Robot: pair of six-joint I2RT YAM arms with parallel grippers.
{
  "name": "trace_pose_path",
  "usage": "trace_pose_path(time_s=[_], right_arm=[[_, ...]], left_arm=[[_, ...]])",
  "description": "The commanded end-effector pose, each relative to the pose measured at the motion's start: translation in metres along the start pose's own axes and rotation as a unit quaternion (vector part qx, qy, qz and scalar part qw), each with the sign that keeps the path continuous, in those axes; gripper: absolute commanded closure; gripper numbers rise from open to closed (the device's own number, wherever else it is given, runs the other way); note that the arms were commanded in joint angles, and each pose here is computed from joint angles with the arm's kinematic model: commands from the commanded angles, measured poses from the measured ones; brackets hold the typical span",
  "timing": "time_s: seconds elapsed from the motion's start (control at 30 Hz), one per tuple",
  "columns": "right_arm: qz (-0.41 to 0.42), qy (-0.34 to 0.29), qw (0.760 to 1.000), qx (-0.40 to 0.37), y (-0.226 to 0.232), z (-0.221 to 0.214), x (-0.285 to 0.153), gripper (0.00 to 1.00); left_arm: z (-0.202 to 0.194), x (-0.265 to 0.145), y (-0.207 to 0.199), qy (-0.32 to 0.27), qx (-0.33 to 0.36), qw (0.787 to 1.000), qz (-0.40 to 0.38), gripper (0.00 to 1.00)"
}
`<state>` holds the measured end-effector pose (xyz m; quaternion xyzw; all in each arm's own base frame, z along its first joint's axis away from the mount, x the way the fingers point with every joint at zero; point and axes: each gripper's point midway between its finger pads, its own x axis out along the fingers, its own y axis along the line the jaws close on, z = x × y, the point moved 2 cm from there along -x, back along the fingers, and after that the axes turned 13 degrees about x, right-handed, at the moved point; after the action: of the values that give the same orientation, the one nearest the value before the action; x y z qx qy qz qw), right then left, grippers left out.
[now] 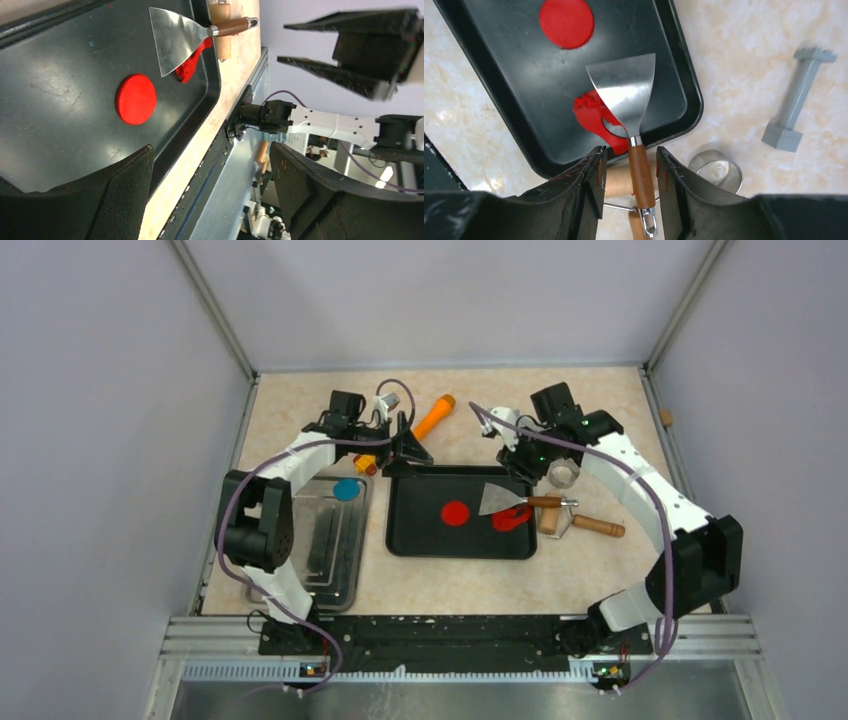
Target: Roll out the dumpling wrappers from the dough
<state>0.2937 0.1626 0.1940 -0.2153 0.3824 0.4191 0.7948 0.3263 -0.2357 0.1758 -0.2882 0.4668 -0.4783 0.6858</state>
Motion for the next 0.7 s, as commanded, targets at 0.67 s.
trace_pose_path(time_s=[0.67], right_arm=[[-0.008,0.221,0.974,-0.044,-0.049,-0.121,0.066,0.43]], left_arm=[[-0.018,-0.050,-0.045,-0.033,0.178,0.983,0.037,0.11]])
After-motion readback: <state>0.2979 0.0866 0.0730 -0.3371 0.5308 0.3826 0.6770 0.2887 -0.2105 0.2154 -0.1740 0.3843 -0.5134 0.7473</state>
